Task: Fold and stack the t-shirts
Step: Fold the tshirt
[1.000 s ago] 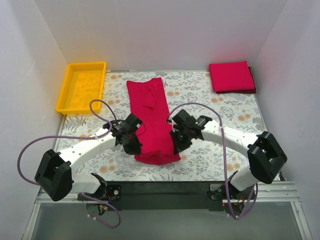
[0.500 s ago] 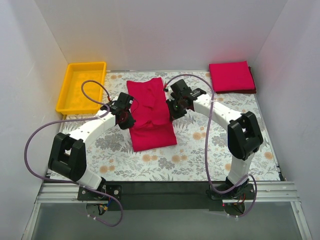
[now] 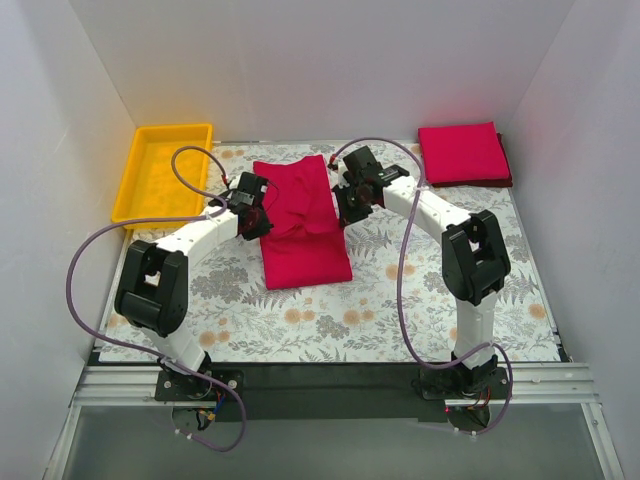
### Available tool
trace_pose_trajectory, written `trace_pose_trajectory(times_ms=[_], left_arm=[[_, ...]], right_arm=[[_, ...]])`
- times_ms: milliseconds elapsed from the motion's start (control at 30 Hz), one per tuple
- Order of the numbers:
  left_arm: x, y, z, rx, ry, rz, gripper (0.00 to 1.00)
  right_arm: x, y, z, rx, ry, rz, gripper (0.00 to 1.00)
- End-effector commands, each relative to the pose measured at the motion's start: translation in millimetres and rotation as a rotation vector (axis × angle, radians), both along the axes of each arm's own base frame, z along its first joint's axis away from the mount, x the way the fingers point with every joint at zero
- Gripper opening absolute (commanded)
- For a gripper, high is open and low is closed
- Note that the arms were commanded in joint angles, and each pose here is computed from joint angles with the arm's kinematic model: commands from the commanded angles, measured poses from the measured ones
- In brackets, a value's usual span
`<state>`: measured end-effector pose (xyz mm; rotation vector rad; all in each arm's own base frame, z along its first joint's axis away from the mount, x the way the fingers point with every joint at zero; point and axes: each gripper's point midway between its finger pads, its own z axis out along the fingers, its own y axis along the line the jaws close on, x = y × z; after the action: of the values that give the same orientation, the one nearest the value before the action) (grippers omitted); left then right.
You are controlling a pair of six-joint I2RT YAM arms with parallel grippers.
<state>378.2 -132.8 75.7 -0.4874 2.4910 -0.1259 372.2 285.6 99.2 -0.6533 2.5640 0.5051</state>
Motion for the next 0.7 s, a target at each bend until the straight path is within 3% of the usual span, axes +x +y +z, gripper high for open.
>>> trace_pose_trajectory(times_ms=[0, 667], left_arm=[[23.9, 14.1, 18.0, 0.033, -0.084, 0.035, 0.00], [38.0, 19.1, -26.5, 0.054, -0.049, 0.052, 0.00]], right_arm=[[22.5, -0.7, 8.4, 0.010, -0.059, -0.008, 0.01], [45.1, -8.3, -33.7, -0.047, -0.066, -0.056, 0.01]])
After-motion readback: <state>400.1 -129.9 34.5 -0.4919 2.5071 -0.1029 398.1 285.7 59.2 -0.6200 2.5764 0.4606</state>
